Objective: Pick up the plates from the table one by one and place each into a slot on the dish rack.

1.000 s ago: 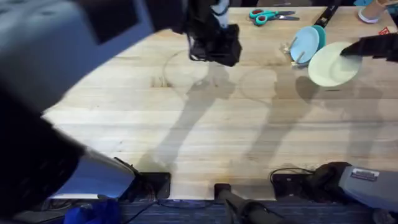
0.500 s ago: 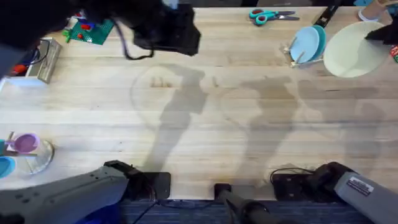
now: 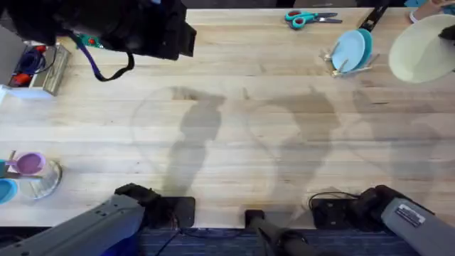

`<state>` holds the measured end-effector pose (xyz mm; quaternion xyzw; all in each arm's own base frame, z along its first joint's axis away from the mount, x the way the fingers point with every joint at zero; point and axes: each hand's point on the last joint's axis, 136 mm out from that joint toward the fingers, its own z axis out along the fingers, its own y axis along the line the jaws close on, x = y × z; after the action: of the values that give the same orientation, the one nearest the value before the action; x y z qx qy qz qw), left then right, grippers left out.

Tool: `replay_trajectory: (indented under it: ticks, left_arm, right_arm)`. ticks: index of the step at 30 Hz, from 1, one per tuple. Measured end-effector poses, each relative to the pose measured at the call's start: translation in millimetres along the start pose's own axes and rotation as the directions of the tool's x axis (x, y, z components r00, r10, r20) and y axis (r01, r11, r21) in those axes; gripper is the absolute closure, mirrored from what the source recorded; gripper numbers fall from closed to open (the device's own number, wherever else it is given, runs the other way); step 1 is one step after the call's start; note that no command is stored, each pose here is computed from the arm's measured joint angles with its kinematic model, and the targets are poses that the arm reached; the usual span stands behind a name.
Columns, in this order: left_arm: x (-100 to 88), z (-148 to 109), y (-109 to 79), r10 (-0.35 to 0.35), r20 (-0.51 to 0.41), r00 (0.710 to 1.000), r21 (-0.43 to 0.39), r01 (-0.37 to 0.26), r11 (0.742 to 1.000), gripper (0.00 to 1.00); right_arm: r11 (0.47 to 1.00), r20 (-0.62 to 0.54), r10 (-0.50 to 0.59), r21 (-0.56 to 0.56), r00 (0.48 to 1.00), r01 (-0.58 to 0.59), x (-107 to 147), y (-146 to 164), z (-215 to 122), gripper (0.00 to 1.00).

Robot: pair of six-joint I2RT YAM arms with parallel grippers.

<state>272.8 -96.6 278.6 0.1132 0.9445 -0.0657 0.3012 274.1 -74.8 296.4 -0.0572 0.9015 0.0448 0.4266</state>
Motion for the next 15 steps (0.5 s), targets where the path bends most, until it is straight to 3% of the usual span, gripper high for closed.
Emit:
replay_trajectory:
  ticks: [2, 4, 5, 6, 8, 15]
  left_arm:
    - [0.0, 0, 1.3, 0.003, 0.0, 1.0, -0.008, -0.003, 1.0, 0.958]
    - [-0.2, 0, 2.4, 0.008, 0.001, 1.0, -0.014, -0.008, 1.0, 0.865]
    - [-0.2, 0, 2.8, 0.013, 0.001, 1.0, -0.016, -0.013, 1.0, 0.772]
    - [-0.2, 0, 3.1, 0.016, 0.001, 1.0, -0.018, -0.016, 1.0, 0.342]
    - [-0.2, 0, 3.3, 0.013, 0.001, 1.0, -0.019, -0.013, 1.0, 0.051]
    - [13.1, 0, 5.0, 0.017, -0.053, 0.998, -0.026, -0.019, 0.999, 0.008]
  right_arm:
    - [0.999, 0.006, -0.022, 0.046, 1.0, 0.022, -3, -9, 0, 0.972]
    - [0.995, 0.016, -0.047, 0.084, 0.999, 0.046, -8, -17, -1, 0.972]
    - [0.993, 0.026, -0.065, 0.104, 0.998, 0.062, -11, -20, -1, 0.972]
    - [0.983, 0.063, -0.111, 0.153, 0.992, 0.1, -24, -30, -3, 0.971]
    - [0.976, 0.088, -0.138, 0.181, 0.986, 0.121, -32, -35, -5, 0.972]
    - [0.973, 0.084, -0.147, 0.191, 0.986, 0.129, -36, -49, 8, 0.972]
